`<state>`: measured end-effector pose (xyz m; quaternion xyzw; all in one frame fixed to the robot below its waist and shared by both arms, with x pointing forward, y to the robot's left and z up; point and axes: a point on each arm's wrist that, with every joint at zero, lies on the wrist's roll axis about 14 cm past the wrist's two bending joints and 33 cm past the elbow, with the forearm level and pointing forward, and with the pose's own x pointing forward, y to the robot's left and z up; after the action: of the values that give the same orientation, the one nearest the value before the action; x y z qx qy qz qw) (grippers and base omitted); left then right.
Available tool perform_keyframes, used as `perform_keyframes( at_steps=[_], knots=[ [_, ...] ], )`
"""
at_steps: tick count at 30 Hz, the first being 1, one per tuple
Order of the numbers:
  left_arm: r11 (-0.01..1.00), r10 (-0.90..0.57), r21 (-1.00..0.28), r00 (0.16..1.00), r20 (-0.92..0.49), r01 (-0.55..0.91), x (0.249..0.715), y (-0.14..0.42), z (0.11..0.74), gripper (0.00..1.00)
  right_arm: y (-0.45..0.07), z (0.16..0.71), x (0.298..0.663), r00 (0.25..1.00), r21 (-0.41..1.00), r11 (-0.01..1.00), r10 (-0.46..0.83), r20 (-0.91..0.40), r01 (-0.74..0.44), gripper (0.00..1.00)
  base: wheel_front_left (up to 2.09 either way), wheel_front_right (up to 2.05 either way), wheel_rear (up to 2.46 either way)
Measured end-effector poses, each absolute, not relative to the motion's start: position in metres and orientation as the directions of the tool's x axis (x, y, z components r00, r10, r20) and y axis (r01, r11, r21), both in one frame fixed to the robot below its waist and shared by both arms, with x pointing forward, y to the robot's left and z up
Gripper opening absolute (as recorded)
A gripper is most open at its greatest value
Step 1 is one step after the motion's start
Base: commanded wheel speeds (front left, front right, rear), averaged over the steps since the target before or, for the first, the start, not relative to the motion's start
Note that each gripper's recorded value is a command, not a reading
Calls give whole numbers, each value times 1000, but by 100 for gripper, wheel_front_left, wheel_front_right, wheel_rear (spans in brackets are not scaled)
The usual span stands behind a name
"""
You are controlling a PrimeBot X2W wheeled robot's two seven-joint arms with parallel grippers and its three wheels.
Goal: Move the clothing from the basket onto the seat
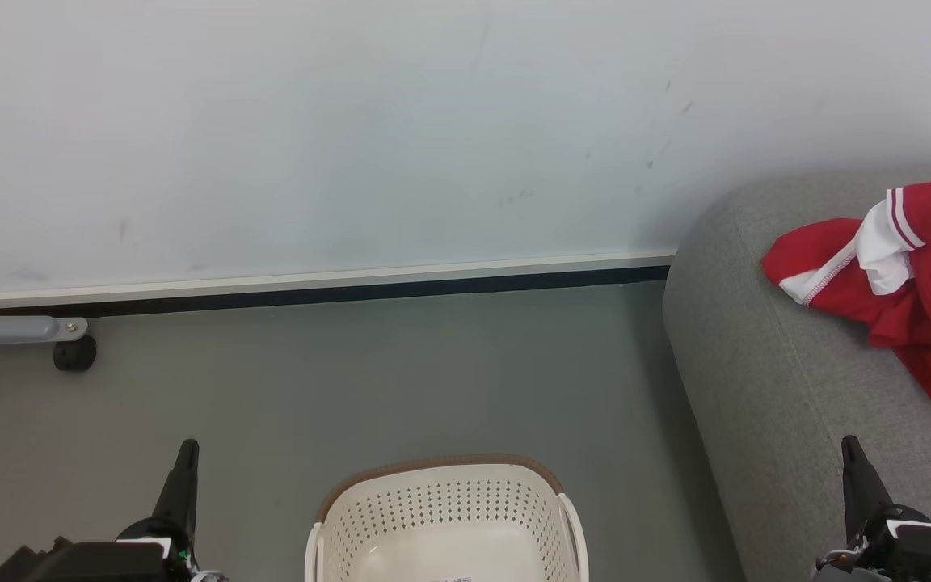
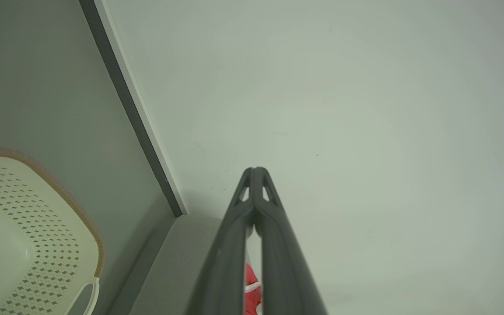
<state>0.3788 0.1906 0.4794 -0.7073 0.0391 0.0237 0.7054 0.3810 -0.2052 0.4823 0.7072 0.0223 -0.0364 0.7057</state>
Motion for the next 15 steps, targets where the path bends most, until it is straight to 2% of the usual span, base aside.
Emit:
perform_keyframes(
  at_steps=[15],
  knots=[
    [-3,-22,-996,996,-89,-89,379,191,479,0,-205,482,381,996,997,-3,-20,-83,83,0,0,0,0]
  ],
)
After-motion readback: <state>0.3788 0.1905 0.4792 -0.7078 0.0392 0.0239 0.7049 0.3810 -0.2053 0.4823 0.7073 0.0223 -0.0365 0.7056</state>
